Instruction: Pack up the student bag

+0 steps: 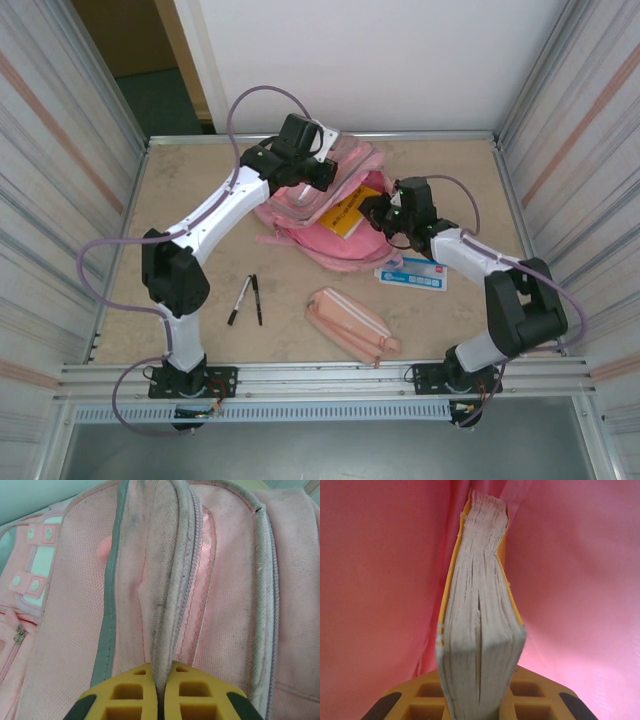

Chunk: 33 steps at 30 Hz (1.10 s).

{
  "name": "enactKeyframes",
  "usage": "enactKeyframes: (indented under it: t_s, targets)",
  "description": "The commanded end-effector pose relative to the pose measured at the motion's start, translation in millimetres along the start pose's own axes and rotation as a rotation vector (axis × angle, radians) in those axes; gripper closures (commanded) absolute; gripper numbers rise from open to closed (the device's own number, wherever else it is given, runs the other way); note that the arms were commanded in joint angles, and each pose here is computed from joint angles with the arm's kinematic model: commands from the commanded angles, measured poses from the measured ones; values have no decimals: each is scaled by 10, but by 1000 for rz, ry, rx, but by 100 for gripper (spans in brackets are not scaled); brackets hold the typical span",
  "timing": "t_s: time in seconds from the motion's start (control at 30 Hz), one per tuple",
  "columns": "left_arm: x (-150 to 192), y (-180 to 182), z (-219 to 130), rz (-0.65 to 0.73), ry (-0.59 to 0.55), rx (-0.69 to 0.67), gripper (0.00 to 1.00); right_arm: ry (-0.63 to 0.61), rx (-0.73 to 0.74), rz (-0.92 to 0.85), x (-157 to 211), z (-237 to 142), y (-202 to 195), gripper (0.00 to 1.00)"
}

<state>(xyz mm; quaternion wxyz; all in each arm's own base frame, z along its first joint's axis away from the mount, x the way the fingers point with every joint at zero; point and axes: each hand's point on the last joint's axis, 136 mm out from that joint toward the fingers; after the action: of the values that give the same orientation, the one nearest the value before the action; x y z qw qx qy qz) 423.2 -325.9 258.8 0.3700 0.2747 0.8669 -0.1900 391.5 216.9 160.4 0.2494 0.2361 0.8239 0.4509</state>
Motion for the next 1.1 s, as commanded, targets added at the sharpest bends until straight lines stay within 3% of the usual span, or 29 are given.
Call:
enactKeyframes:
  t_s: [0.0, 0.4, 0.67, 0.9, 1.07]
  targets:
    - [-682, -264, -574, 36, -263, 90, 100, -65, -178, -35, -260, 84, 555, 100]
    - [-672, -319, -659, 68, -272, 112, 100, 43, -159, 62, -445, 834, 270, 100]
    - [-607, -307, -657, 98, -269, 105, 100, 113, -130, 186, -345, 1166, -145, 100]
    - [-596, -364, -645, 103, -269, 139, 100, 134, -163, 234, -391, 1396, -184, 100]
    - [-574, -371, -667, 110, -265, 138, 100, 125, -101, 241, -421, 1526, -357, 92]
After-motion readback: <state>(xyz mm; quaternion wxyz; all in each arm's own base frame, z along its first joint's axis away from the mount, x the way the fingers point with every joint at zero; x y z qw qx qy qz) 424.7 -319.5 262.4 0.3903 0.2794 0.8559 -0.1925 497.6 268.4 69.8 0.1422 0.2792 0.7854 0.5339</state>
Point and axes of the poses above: each hand's point on the last joint's axis, 136 mm out from that joint toward the fingers, its own z axis out along the fingers, its own y axis along the line the jaws close on, x = y × z, and after that the axes turned 1 degree about z, right-handed
